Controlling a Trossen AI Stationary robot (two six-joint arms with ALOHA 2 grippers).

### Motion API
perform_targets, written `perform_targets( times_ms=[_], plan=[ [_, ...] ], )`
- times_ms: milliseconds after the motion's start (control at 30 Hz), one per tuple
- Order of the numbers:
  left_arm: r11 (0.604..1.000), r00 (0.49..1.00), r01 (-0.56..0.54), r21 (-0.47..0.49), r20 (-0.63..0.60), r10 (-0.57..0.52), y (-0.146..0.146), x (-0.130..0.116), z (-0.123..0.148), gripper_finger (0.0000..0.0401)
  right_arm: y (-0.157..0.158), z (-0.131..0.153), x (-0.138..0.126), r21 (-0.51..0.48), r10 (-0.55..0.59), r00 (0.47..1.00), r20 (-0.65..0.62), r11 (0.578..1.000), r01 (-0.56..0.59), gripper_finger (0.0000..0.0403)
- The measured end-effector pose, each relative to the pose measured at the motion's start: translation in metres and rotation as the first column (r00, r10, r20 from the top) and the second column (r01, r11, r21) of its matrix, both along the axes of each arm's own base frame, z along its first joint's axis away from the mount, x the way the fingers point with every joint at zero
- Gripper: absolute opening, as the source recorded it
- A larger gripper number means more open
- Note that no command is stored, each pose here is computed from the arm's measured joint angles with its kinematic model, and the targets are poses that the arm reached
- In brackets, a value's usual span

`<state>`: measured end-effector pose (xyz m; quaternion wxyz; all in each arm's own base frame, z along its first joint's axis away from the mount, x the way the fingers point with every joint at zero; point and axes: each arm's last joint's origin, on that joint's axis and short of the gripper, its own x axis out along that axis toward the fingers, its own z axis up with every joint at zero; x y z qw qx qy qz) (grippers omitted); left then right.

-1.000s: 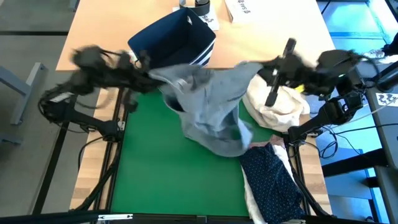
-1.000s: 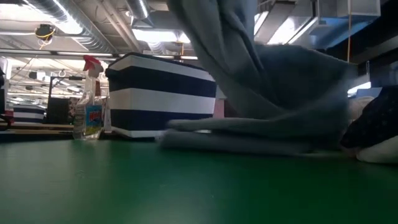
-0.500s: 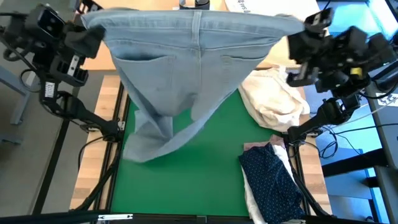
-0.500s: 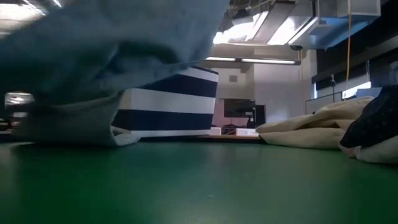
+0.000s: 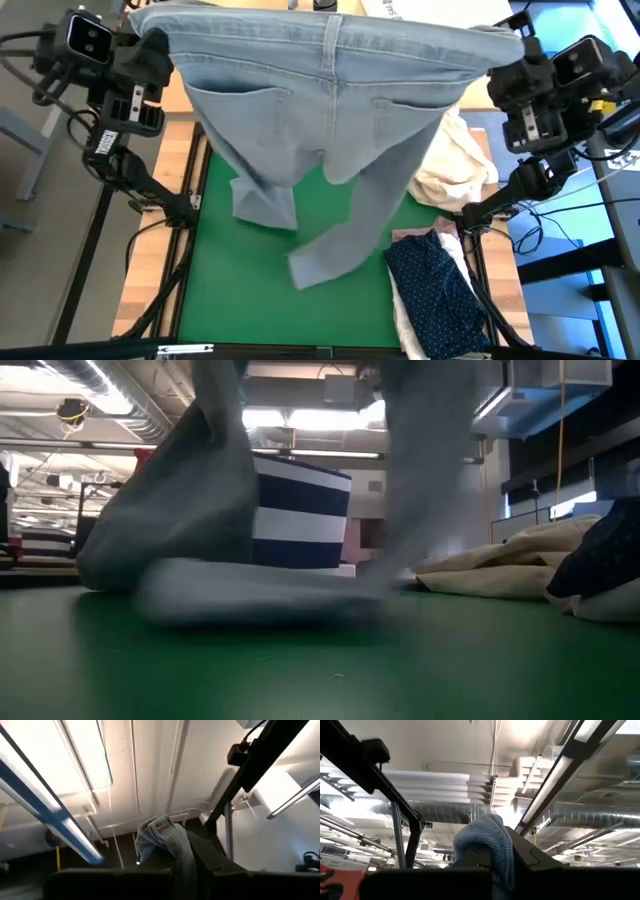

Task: Fold laundry
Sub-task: Fold the blue jeans

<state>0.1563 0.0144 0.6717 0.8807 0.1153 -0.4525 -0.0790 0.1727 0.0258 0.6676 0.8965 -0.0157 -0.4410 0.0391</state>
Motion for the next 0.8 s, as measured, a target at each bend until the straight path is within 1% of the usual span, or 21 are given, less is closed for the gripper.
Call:
perform_targets(
  times_ms=[67, 133, 167, 267, 333, 400, 433, 500, 567, 633, 700, 767, 800],
  plan=[
    [0.998, 0.999, -0.049, 0.028, 0.024, 0.049, 0.0, -0.004, 0.001, 0.0018, -0.001, -0.001, -0.002, 0.006, -0.026, 0.999, -0.022, 1.0, 0.026, 0.0024],
    [0.99, 0.991, -0.129, 0.048, 0.032, 0.128, 0.001, -0.007, 0.001, 0.0018, -0.002, -0.002, -0.002, -0.006, -0.105, 0.993, -0.059, 0.994, 0.105, 0.0024],
    [0.984, 0.985, -0.173, 0.048, 0.012, 0.173, 0.002, -0.009, 0.001, 0.0019, -0.004, -0.003, -0.004, -0.009, -0.162, 0.983, -0.084, 0.987, 0.162, 0.0024],
    [0.954, 0.95, -0.297, 0.025, -0.094, 0.298, 0.007, -0.013, -0.005, 0.0023, -0.009, -0.008, -0.016, -0.036, -0.33, 0.921, -0.208, 0.943, 0.329, 0.0024],
    [0.922, 0.901, -0.386, 0.026, -0.204, 0.383, 0.011, -0.013, -0.012, 0.0024, -0.012, -0.013, -0.018, -0.063, -0.402, 0.864, -0.302, 0.913, 0.403, 0.0024],
    [0.878, 0.827, -0.477, 0.031, -0.321, 0.461, 0.015, -0.01, -0.021, 0.0024, -0.014, -0.022, -0.015, -0.098, -0.447, 0.796, -0.409, 0.888, 0.449, 0.0024],
    [0.855, 0.782, -0.518, 0.04, -0.384, 0.491, 0.017, -0.01, -0.026, 0.0024, -0.014, -0.027, -0.013, -0.12, -0.466, 0.756, -0.46, 0.876, 0.467, 0.0024],
    [0.81, 0.676, -0.582, 0.071, -0.513, 0.53, 0.02, -0.008, -0.038, 0.0023, -0.014, -0.04, -0.004, -0.171, -0.488, 0.668, -0.562, 0.859, 0.483, 0.0024],
    [0.768, 0.563, -0.631, 0.107, -0.618, 0.549, 0.023, -0.005, -0.051, 0.0022, -0.013, -0.054, 0.006, -0.202, -0.477, 0.59, -0.652, 0.859, 0.471, 0.0024],
    [0.733, 0.437, -0.663, 0.152, -0.716, 0.544, 0.025, -0.003, -0.065, 0.0022, -0.012, -0.071, 0.017, -0.208, -0.435, 0.505, -0.745, 0.872, 0.444, 0.0024],
    [0.702, 0.325, -0.692, 0.167, -0.797, 0.509, 0.027, -0.001, -0.078, 0.0023, -0.012, -0.086, 0.024, -0.204, -0.395, 0.419, -0.818, 0.879, 0.432, 0.0024],
    [0.68, 0.224, -0.71, 0.182, -0.857, 0.464, 0.029, 0.003, -0.091, 0.0023, -0.017, -0.1, 0.032, -0.193, -0.362, 0.328, -0.873, 0.873, 0.449, 0.0024],
    [0.676, 0.19, -0.714, 0.181, -0.88, 0.436, 0.03, 0.005, -0.097, 0.0023, -0.019, -0.107, 0.035, -0.175, -0.33, 0.292, -0.898, 0.876, 0.45, 0.0024]
  ],
)
